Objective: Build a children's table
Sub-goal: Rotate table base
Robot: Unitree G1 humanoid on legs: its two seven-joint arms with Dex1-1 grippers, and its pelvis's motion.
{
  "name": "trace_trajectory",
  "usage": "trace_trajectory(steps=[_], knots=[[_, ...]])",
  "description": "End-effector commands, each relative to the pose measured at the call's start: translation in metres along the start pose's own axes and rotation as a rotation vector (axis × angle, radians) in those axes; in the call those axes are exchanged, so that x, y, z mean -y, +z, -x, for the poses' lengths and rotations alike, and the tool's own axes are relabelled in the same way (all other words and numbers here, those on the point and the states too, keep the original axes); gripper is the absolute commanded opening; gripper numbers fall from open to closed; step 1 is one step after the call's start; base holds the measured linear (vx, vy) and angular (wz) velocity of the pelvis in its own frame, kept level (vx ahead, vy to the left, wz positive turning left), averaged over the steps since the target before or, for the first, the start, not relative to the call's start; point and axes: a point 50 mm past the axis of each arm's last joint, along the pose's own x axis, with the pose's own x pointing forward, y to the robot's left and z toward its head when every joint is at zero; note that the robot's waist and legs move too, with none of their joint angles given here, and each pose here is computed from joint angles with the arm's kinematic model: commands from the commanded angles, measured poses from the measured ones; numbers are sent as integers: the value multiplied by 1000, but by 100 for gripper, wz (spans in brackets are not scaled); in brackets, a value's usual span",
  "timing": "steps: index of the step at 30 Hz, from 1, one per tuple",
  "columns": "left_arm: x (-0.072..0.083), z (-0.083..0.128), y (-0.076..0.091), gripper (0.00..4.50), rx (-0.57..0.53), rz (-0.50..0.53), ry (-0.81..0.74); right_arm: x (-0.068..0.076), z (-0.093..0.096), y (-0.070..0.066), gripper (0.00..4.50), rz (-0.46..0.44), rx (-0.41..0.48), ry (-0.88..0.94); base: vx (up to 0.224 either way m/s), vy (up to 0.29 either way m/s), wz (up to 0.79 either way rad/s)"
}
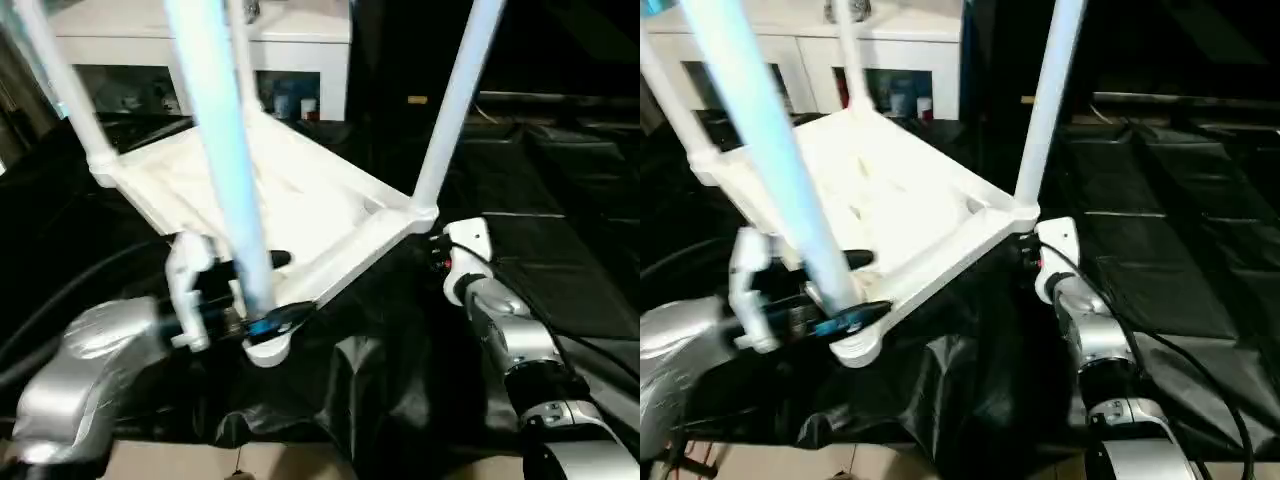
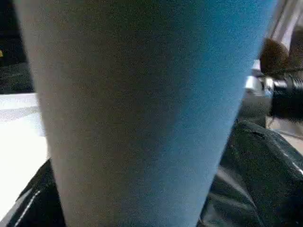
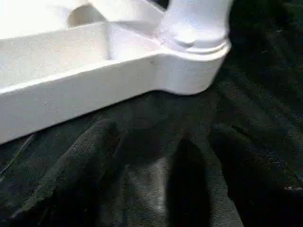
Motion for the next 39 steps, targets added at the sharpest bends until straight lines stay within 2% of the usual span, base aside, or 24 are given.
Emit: trace_trajectory(steps=[1,3,6,9,15,17,19,22,26,33,36,39], knots=[[-2,-6,3,444,-5,-9,0,-7,-4,2,357,19,-10,33,0,0,0],[4,-26,7,444,8,-8,-77,-23,-11,4,357,33,-16,102,0,0,0],[7,-33,7,444,4,-6,-109,-29,-14,6,357,37,-14,121,0,0,0],[12,-53,6,444,-3,2,-160,-46,-17,14,357,37,13,192,0,0,0],[15,-65,8,444,13,10,-188,-56,-19,18,357,47,28,240,0,0,0],[21,-79,12,444,36,6,-220,-67,-19,20,357,62,45,301,0,0,0],[25,-89,14,444,47,3,-244,-70,-20,20,357,79,48,319,0,0,0],[27,-95,14,444,51,0,-254,-70,-20,20,357,83,48,314,0,0,0],[30,-120,12,444,63,-34,-253,-65,-20,20,357,93,55,305,0,0,0],[31,-128,10,444,66,-47,-228,-64,-18,16,357,90,62,306,0,0,0],[25,-129,8,444,51,-69,-174,-60,-18,14,357,100,53,278,0,0,0],[9,-122,1,444,-6,-127,-98,-42,-19,16,357,91,44,198,0,0,0]])
